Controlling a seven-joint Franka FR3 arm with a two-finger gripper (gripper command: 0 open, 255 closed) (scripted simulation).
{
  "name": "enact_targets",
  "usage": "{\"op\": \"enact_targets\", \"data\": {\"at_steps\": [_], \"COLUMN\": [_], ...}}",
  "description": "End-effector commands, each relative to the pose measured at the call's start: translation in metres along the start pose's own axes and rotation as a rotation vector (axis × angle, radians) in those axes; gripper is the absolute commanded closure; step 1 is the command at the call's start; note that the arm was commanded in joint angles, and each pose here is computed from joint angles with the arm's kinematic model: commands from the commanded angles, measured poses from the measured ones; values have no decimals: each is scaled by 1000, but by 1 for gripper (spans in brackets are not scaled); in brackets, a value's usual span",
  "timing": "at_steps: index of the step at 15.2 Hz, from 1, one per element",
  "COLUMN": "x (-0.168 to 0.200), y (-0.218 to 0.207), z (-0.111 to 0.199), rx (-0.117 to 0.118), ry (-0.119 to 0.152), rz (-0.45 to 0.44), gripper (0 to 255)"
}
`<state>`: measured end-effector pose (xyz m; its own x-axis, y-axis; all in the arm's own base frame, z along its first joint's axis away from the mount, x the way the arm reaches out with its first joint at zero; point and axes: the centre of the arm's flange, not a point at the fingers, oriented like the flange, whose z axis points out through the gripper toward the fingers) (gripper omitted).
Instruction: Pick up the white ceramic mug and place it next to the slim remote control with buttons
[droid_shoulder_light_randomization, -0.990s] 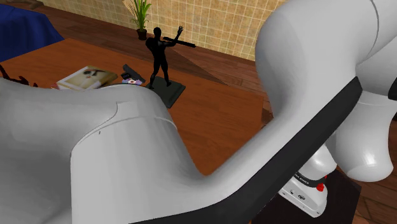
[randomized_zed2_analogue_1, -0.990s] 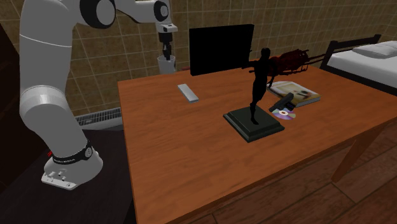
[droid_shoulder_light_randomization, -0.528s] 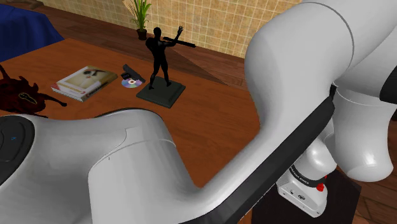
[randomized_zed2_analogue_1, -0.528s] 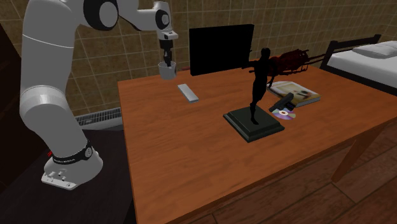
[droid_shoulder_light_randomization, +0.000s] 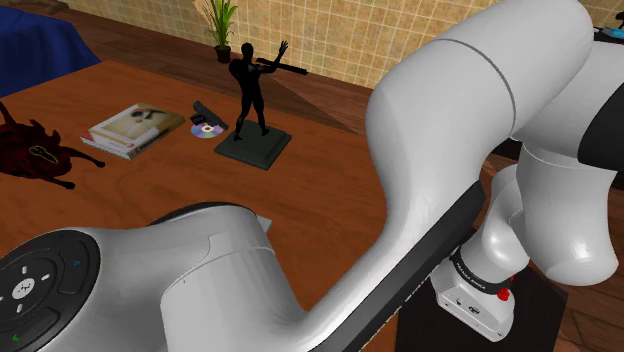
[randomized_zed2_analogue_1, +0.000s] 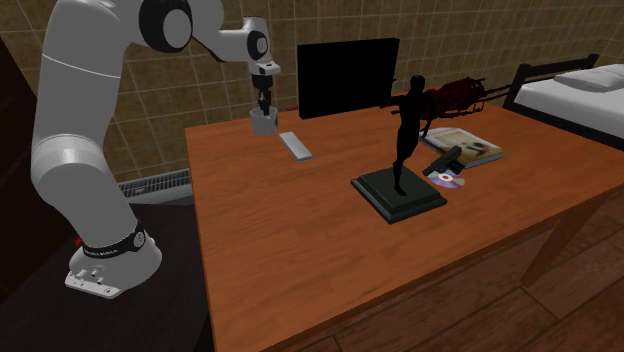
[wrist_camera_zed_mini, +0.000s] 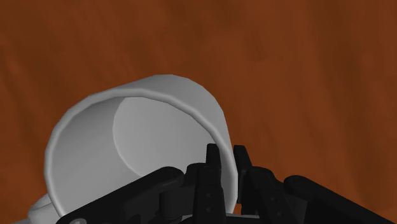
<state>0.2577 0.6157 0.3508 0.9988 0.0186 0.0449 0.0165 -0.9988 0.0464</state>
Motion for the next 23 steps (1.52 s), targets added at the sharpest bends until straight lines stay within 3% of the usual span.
{"op": "enact_targets", "data": {"at_steps": [1, 7, 8, 13, 17, 23], "x": [0, 0, 0, 0, 0, 0], "y": [1, 1, 1, 1, 1, 1], "z": [4, 4, 4, 4, -46, -46], "rx": [1, 1, 1, 1, 1, 1], "ry": [0, 0, 0, 0, 0, 0], "rz": [0, 0, 0, 0, 0, 0], "gripper": [255, 255, 0, 0, 0, 0]}}
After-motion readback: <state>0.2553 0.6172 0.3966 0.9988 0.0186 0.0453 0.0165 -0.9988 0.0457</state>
